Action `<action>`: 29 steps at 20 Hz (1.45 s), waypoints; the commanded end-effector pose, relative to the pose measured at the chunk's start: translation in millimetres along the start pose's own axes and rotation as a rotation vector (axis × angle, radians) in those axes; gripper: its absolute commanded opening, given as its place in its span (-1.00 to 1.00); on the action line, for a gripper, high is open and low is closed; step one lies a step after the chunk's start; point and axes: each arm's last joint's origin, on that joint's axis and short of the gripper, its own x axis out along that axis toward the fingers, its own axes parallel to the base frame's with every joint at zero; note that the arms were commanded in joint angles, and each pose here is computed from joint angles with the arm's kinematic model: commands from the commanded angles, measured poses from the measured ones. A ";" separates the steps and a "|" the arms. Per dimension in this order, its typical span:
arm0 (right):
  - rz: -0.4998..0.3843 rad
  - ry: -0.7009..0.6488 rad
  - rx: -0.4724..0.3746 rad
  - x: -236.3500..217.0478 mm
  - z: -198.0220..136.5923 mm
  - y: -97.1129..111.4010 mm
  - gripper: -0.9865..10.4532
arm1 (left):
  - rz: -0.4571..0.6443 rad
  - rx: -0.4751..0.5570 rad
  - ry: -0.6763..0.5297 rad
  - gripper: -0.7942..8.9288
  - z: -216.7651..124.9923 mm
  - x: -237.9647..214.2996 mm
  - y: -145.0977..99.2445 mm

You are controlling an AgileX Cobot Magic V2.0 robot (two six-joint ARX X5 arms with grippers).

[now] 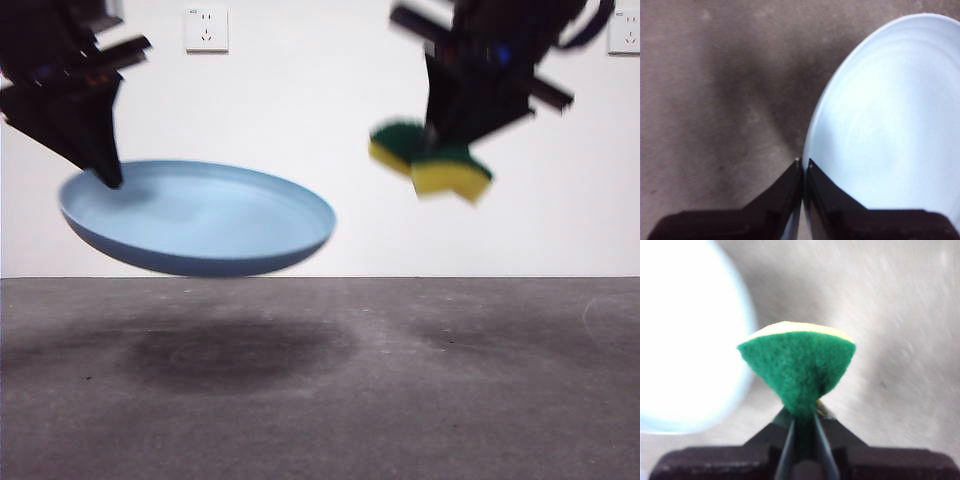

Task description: Pick up the plate,pick up the cloth,clean the plate with the cloth

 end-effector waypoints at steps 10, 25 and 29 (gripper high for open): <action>-0.076 0.031 -0.066 23.1 -5.3 32.4 -0.85 | -0.272 0.135 -0.043 -0.85 -0.2 18.0 -89.3; -0.017 0.344 -0.218 51.6 -43.6 73.8 -0.85 | -0.136 0.087 -0.036 -0.85 1.3 19.5 -69.1; -0.347 0.328 -0.256 49.2 -42.6 56.0 -0.85 | -0.201 0.070 0.011 -0.85 -1.5 19.3 -63.8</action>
